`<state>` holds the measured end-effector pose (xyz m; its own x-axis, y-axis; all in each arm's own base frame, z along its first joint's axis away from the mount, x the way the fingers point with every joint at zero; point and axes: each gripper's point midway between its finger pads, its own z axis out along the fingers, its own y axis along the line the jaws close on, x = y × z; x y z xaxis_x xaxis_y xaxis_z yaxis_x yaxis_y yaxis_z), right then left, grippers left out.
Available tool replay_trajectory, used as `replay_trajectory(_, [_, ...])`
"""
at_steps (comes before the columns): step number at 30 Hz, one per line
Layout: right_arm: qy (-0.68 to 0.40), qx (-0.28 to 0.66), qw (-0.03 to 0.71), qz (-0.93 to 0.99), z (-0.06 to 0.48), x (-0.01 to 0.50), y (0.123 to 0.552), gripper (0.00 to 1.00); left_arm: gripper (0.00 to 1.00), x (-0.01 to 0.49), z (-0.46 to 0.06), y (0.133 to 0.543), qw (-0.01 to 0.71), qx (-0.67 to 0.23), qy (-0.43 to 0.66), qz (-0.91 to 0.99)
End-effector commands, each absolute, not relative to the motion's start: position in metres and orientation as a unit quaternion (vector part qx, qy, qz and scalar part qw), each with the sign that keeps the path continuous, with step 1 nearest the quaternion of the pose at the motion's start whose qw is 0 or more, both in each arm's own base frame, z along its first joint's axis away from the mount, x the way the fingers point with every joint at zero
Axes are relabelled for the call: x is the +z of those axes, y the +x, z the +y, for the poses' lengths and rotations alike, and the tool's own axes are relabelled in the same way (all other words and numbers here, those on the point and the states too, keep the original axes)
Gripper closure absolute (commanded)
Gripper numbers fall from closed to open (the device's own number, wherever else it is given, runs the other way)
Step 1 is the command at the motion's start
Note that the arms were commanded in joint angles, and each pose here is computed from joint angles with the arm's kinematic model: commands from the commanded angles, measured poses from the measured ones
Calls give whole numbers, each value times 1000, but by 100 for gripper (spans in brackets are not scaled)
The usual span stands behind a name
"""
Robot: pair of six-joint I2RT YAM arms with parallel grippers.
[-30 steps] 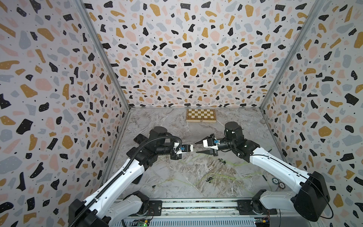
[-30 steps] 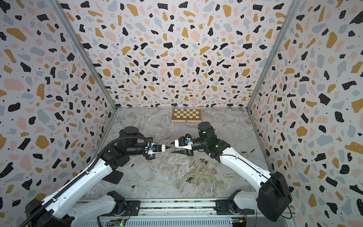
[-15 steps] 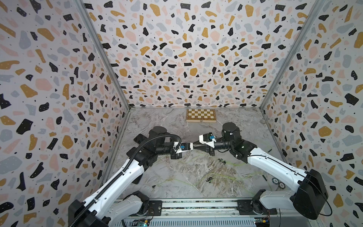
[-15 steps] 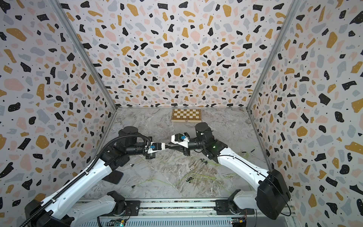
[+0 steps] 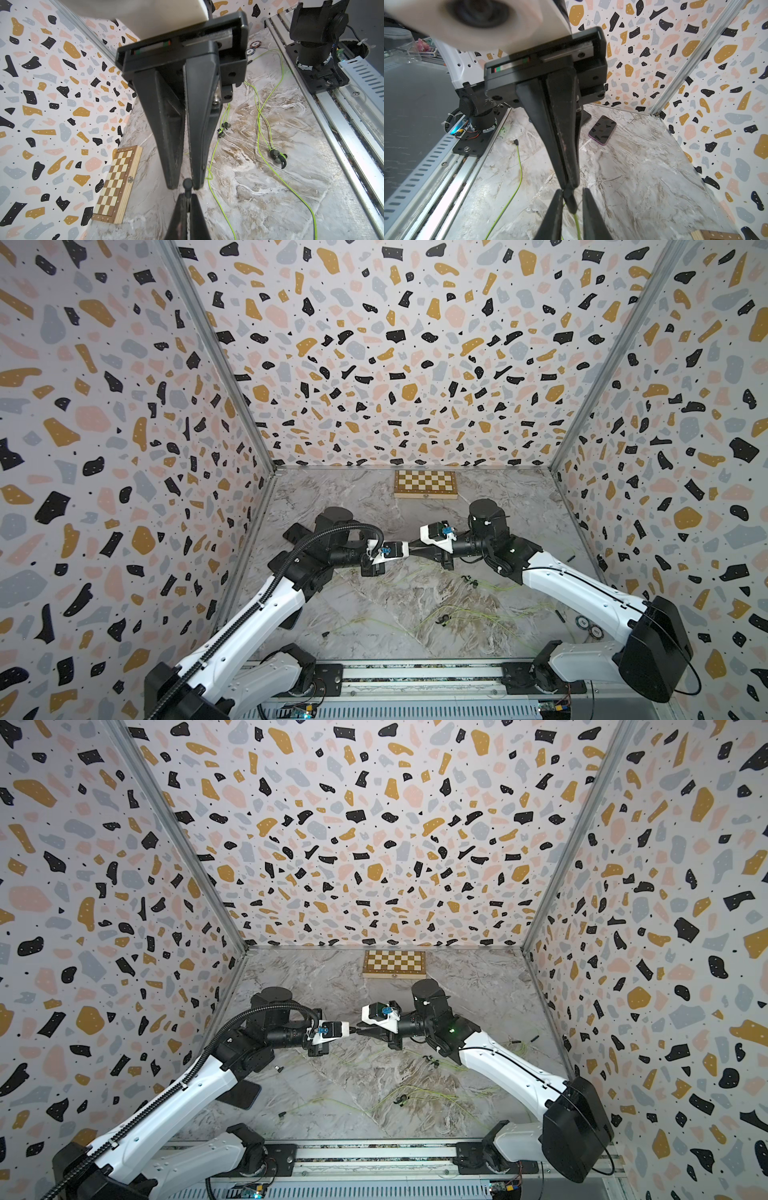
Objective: Plug wired earphones into phones
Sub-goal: Pick up the wired earphone from the center of the board.
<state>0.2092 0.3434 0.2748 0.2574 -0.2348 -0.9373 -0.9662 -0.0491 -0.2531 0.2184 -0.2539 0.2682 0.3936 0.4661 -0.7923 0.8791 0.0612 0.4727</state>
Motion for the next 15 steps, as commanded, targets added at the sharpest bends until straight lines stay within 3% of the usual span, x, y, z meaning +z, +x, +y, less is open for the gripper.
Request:
replay_trajectory(1, [-626,371,488,481,343,275,208,81,100,284,-257,215,541,-201,652,492])
replay_trajectory(5, [-628,371,486,481,343,274,207,82,100,285,-257,216,541,-201,651,493])
replay_trajectory(15, [-629,368,488,481,343,275,206,97,100,282,-256,217,538,-196,650,499])
